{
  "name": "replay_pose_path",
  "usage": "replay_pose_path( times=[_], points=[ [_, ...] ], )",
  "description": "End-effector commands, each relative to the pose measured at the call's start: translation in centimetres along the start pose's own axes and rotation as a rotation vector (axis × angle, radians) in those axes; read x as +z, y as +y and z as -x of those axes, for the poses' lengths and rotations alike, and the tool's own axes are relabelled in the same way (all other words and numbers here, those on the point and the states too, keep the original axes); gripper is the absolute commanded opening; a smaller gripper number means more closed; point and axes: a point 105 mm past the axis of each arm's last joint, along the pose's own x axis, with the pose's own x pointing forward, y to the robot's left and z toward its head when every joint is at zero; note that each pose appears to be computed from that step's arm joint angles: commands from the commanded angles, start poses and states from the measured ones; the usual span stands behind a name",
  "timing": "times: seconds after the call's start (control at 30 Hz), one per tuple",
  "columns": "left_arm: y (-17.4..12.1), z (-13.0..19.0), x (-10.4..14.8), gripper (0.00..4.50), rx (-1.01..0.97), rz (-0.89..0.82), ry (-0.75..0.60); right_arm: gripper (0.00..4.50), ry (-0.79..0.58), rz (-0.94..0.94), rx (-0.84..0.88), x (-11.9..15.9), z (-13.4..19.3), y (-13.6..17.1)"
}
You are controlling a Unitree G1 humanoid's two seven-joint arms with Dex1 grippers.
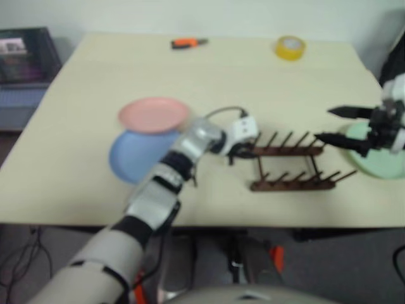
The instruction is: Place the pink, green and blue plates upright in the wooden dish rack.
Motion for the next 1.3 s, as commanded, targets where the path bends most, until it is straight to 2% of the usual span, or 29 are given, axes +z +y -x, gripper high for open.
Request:
replay_pose_path(
  times=[0.03, 0.3, 0.67, 0.87, 1.0, 1.13, 1.3],
  points=[
    [1.2, 0.4, 2.4, 1.05, 0.021, -0.067, -0.033, 4.19, -0.021, 0.043, -0.024, 1.3, 0.9, 0.0],
    [2.3, 1.2, 2.4, 1.05, 0.05, -0.052, -0.019, 4.19, -0.018, 0.04, -0.025, 1.1, 0.8, 0.3],
    [2.0, 0.4, 0.6, 1.05, 0.087, -0.08, 0.05, 4.19, -0.012, 0.038, -0.025, 1.1, 0.9, 0.5],
    [2.9, 0.7, 0.3, 3.13, 0.159, -0.101, 0.079, 4.19, -0.013, 0.037, -0.018, 1.2, 0.7, 0.5],
    [4.6, 1.7, 0.3, 4.47, 0.288, -0.214, 0.132, 4.19, -0.012, 0.04, -0.007, 1.2, 0.4, 0.5],
    [5.0, 2.8, 1.5, 4.47, 0.269, -0.273, 0.096, 4.19, -0.014, 0.04, -0.003, 1.2, 0.3, 0.4],
    [5.0, 5.0, 5.0, 4.47, 0.228, -0.459, 0.032, 4.19, -0.009, 0.043, -0.008, 1.1, 0.5, 0.1]
  ],
)
